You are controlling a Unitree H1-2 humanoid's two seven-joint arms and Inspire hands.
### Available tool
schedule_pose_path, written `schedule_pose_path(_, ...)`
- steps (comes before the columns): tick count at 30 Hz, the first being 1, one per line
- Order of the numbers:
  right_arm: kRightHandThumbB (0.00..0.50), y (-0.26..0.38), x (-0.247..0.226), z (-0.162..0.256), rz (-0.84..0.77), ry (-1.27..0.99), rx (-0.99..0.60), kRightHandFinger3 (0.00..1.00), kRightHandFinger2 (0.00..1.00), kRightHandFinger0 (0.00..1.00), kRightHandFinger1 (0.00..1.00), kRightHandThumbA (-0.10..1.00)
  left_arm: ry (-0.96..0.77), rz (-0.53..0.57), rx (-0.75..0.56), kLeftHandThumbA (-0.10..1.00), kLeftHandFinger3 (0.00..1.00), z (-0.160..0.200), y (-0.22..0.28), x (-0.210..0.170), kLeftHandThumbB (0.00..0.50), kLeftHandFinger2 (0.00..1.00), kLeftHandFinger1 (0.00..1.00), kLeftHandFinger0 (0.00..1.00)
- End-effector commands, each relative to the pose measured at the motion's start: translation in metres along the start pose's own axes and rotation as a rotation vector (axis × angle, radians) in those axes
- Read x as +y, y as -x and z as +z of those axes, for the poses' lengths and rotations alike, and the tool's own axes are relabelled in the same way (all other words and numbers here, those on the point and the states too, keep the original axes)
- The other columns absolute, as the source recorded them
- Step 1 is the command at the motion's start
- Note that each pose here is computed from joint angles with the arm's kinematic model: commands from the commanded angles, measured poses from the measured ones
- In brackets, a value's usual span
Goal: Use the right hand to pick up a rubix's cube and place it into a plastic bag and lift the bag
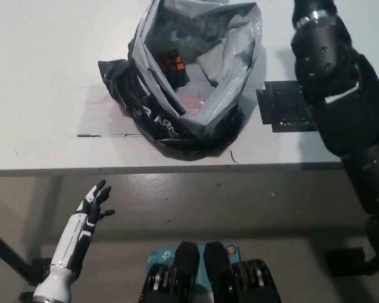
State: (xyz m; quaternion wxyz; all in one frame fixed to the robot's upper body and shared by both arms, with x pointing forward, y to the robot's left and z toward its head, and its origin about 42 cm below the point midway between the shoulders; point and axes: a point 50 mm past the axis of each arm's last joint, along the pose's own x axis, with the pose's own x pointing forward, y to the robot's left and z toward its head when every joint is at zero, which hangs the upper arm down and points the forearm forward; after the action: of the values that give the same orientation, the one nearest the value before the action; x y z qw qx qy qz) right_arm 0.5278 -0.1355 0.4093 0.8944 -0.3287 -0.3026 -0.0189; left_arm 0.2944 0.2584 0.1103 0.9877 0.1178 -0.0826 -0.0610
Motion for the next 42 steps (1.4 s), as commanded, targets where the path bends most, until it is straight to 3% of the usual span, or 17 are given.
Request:
schedule_pose_path(1,0.395,0.003,-0.002,-0.014,-0.05,0.047,0.082,1.0,1.0,1.0,1.0,0.85,-0.004,0.001,-0.047,1.0,1.0,0.008,-0.001,0.005,0.165,1.0,1.0,0.85)
schedule_pose_path(7,0.379,0.012,0.023,-0.04,-0.009,0.03,0.199,1.0,1.0,1.0,1.0,0.86,-0.008,0.004,-0.052,1.0,1.0,0.009,-0.002,0.005,0.163,1.0,1.0,0.85)
schedule_pose_path(12,0.351,0.018,0.042,-0.057,0.024,-0.035,0.269,1.0,1.0,1.0,1.0,0.79,0.0,0.0,-0.058,1.0,1.0,0.01,-0.002,0.005,0.151,1.0,1.0,0.85)
schedule_pose_path(14,0.386,0.02,0.053,-0.059,0.051,-0.056,0.314,1.0,1.0,1.0,1.0,0.83,-0.009,-0.003,-0.056,1.0,1.0,0.009,-0.002,0.006,0.161,1.0,1.0,0.85)
schedule_pose_path(20,0.409,0.027,0.076,-0.066,0.086,-0.146,0.41,1.0,1.0,1.0,1.0,0.87,-0.01,0.0,-0.053,1.0,1.0,0.009,-0.001,0.005,0.167,1.0,1.0,0.85)
schedule_pose_path(33,0.392,0.03,0.086,-0.072,0.072,-0.272,0.508,1.0,1.0,1.0,1.0,0.95,-0.03,0.008,-0.055,1.0,1.0,0.008,0.001,0.005,0.175,1.0,1.0,0.84)
schedule_pose_path(36,0.388,0.031,0.085,-0.074,0.061,-0.27,0.526,1.0,1.0,1.0,1.0,0.93,-0.028,0.008,-0.055,1.0,1.0,0.009,0.001,0.005,0.164,1.0,1.0,0.85)
schedule_pose_path(40,0.363,0.031,0.083,-0.075,0.03,-0.292,0.54,1.0,1.0,1.0,1.0,0.89,-0.027,0.011,-0.051,1.0,1.0,0.008,0.0,0.006,0.187,1.0,1.0,0.86)
schedule_pose_path(42,0.377,0.031,0.082,-0.075,0.021,-0.295,0.54,1.0,1.0,1.0,1.0,0.9,-0.025,0.011,-0.048,1.0,1.0,0.008,0.0,0.006,0.189,1.0,1.0,0.86)
